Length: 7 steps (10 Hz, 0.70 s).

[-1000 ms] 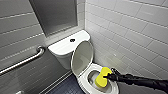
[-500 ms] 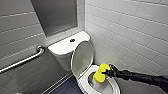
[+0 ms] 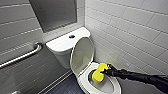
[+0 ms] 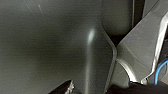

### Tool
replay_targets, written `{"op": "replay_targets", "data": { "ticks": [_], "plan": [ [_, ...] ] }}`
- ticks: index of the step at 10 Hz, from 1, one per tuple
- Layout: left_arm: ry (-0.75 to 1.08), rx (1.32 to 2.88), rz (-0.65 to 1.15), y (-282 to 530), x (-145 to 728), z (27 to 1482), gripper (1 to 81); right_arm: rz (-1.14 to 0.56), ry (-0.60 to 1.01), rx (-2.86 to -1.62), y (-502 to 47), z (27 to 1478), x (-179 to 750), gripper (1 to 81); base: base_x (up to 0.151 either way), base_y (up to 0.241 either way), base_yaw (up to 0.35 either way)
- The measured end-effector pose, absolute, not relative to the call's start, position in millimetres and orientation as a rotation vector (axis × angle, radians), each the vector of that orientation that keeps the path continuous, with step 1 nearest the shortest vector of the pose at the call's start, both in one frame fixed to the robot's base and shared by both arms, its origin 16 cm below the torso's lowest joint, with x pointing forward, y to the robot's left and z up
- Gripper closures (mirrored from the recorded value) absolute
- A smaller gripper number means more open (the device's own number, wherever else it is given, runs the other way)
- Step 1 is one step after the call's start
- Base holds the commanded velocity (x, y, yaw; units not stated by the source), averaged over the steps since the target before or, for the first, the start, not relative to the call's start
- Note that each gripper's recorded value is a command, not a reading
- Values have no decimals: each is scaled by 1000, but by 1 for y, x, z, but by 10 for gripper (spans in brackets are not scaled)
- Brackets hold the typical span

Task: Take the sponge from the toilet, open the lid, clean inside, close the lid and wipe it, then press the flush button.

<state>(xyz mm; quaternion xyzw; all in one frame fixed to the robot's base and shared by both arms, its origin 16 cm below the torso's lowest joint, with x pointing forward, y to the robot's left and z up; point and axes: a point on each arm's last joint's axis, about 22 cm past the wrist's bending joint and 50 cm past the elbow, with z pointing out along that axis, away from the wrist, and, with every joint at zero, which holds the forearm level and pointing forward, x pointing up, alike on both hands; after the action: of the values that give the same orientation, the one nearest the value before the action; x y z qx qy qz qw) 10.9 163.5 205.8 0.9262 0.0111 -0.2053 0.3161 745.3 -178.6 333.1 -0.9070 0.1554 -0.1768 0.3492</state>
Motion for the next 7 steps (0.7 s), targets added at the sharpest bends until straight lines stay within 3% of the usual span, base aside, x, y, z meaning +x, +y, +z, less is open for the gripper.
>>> {"op": "replay_targets", "data": {
  "ticks": [7],
  "plan": [
    [33, 2435, -546, 161, 9, 206, 10, -522, 447, -2374, -161, 316, 786, 811, 0, 0, 0]
  ]
}}
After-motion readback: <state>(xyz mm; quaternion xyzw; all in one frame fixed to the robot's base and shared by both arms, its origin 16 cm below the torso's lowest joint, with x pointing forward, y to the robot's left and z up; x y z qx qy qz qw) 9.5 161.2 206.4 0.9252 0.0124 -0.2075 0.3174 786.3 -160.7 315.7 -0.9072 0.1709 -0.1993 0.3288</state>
